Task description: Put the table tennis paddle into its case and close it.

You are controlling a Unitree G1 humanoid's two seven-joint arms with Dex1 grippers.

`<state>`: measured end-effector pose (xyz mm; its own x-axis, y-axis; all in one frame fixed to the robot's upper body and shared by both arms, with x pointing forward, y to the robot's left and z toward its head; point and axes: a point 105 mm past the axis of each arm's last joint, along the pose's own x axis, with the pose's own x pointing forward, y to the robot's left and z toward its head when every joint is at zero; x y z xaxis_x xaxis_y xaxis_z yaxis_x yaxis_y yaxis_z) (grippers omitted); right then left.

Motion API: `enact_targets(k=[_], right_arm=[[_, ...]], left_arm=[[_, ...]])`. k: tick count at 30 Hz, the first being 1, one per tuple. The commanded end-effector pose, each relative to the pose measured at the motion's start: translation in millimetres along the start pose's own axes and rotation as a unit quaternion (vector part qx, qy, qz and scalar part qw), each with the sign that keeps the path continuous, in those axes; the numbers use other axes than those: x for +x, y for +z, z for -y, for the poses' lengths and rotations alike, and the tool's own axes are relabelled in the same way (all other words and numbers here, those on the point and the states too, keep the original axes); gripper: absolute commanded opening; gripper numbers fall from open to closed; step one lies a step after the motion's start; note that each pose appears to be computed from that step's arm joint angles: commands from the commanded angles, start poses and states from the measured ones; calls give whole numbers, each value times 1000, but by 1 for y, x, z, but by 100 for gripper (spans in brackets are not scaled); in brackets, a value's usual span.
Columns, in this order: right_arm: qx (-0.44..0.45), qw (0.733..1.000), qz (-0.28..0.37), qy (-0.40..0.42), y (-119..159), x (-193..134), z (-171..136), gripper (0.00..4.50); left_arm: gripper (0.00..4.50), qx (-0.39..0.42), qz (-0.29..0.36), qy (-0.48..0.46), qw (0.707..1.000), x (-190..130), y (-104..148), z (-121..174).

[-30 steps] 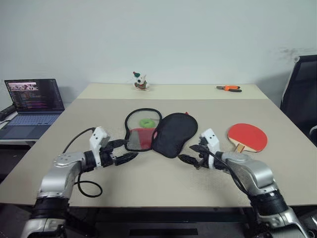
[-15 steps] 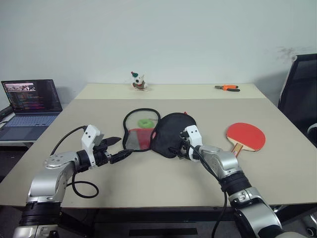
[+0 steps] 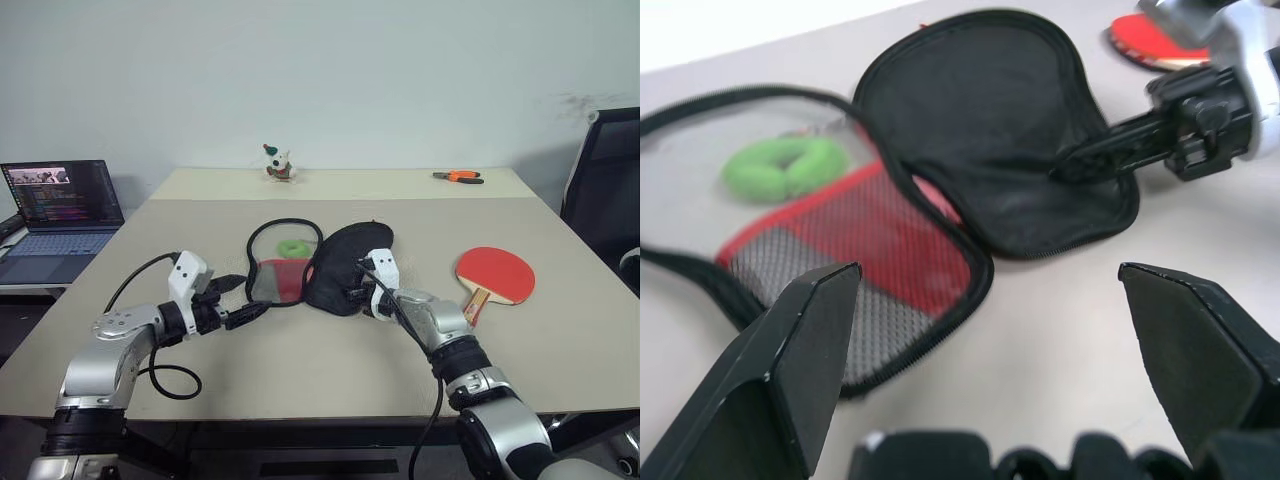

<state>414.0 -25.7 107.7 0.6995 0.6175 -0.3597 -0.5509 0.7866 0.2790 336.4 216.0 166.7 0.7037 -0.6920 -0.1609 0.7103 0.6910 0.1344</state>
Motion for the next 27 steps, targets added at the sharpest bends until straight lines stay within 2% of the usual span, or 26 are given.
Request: enact_targets(k=[1, 11, 19, 27], right_arm=[[1, 999, 3, 36, 11, -12, -8, 3], [-18, 998, -49, 38, -7, -53, 13, 3], [-16, 998, -58, 1, -4, -85, 42, 3], [-11, 997, -75, -27, -12, -92, 55, 3]], left_arm=[[450, 17, 15, -12, 1000, 2, 11, 9], [450, 22, 15, -31, 999, 9, 13, 17], [450, 25, 13, -50, 998, 16, 13, 22], [450, 28, 15, -66, 997, 23, 15, 25]])
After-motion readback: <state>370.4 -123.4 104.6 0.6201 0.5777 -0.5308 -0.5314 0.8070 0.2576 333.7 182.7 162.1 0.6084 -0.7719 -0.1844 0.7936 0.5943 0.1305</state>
